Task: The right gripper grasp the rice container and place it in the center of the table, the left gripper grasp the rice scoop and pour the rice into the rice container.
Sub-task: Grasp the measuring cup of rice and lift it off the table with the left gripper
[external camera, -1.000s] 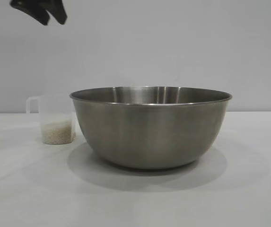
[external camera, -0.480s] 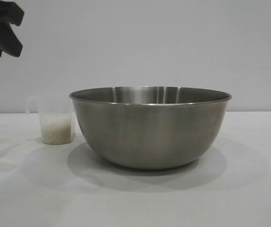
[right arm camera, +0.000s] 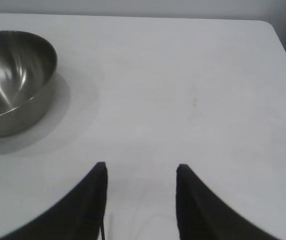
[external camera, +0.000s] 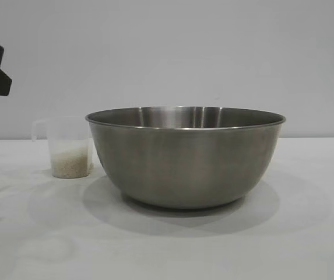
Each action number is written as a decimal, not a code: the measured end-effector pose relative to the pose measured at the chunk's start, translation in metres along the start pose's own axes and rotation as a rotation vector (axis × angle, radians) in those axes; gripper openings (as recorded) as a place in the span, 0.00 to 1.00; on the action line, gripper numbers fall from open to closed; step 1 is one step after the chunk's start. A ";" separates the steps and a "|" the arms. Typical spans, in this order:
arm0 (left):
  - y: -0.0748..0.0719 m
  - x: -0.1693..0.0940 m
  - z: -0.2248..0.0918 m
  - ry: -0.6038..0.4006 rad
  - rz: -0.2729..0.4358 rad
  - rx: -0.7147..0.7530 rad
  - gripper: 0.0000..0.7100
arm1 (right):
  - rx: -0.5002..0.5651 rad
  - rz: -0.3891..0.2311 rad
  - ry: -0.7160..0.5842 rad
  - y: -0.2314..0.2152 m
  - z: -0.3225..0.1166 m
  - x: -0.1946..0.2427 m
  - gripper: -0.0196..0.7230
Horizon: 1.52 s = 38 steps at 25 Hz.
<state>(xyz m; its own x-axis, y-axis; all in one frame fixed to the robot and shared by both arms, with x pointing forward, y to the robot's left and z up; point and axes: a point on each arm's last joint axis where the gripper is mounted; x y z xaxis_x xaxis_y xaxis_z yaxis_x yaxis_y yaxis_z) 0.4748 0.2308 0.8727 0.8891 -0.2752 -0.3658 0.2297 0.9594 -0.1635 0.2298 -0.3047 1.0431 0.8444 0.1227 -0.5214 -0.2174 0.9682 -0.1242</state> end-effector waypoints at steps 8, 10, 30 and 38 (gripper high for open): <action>0.004 0.011 -0.014 0.049 0.023 -0.008 0.37 | 0.002 0.000 0.000 0.000 0.000 0.000 0.40; 0.004 0.016 -0.013 0.041 0.023 -0.009 0.37 | 0.002 0.000 0.000 0.000 0.000 0.000 0.40; 0.009 0.067 -0.016 0.000 0.054 -0.026 0.37 | 0.002 0.000 0.000 0.000 0.000 0.000 0.40; 0.010 0.078 -0.011 -0.032 0.069 -0.038 0.37 | 0.002 0.000 0.000 0.000 0.000 0.000 0.40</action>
<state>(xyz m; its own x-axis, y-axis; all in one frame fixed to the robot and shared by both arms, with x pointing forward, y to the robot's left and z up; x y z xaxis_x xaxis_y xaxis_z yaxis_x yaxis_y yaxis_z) 0.5418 0.2181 0.8323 0.9145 -0.2056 -0.3485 0.1525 0.9729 -0.1737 0.2298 -0.3047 1.0431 0.8444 0.1227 -0.5214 -0.2165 0.9685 -0.1227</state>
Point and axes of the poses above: a point on each arm's last joint axis where the gripper is mounted, x pointing out along that axis toward the gripper, y along the wrist's bending axis when the last joint is at zero, z = x × y, and after that the axes turned 9 degrees about -x, right-handed
